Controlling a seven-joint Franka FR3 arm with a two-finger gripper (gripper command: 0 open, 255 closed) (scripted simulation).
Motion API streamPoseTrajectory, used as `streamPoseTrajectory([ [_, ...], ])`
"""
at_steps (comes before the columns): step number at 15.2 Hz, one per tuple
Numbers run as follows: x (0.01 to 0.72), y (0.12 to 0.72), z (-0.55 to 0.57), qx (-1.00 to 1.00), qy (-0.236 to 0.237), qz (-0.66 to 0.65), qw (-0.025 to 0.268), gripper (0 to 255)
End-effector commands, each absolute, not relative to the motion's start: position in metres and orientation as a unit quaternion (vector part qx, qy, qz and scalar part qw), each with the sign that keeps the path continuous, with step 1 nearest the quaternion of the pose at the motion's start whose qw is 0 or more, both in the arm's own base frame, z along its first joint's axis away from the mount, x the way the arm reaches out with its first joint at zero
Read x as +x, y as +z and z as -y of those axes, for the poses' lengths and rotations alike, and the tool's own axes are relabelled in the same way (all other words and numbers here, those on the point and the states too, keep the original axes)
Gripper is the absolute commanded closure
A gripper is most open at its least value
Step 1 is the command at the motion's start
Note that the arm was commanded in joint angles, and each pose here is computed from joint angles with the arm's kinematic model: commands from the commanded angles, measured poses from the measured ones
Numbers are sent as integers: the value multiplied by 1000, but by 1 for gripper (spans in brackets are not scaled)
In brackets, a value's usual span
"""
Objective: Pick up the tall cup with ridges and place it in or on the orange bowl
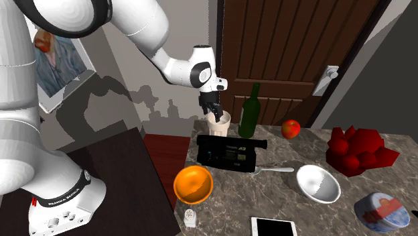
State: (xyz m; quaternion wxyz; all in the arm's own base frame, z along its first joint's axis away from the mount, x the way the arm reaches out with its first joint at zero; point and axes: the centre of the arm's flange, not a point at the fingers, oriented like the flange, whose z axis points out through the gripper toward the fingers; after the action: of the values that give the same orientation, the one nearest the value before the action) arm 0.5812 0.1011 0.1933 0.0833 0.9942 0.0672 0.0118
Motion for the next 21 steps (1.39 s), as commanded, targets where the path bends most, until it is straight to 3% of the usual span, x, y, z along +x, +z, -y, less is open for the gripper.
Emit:
streamPoseTrajectory([
  [1,581,193,-101,994,12,-67,83,0],
  [5,581,193,-101,994,12,-67,83,0],
  [6,581,193,-101,994,12,-67,83,255],
  [15,581,193,-101,994,12,-67,83,255],
  [21,581,224,-101,994,12,-67,83,255],
])
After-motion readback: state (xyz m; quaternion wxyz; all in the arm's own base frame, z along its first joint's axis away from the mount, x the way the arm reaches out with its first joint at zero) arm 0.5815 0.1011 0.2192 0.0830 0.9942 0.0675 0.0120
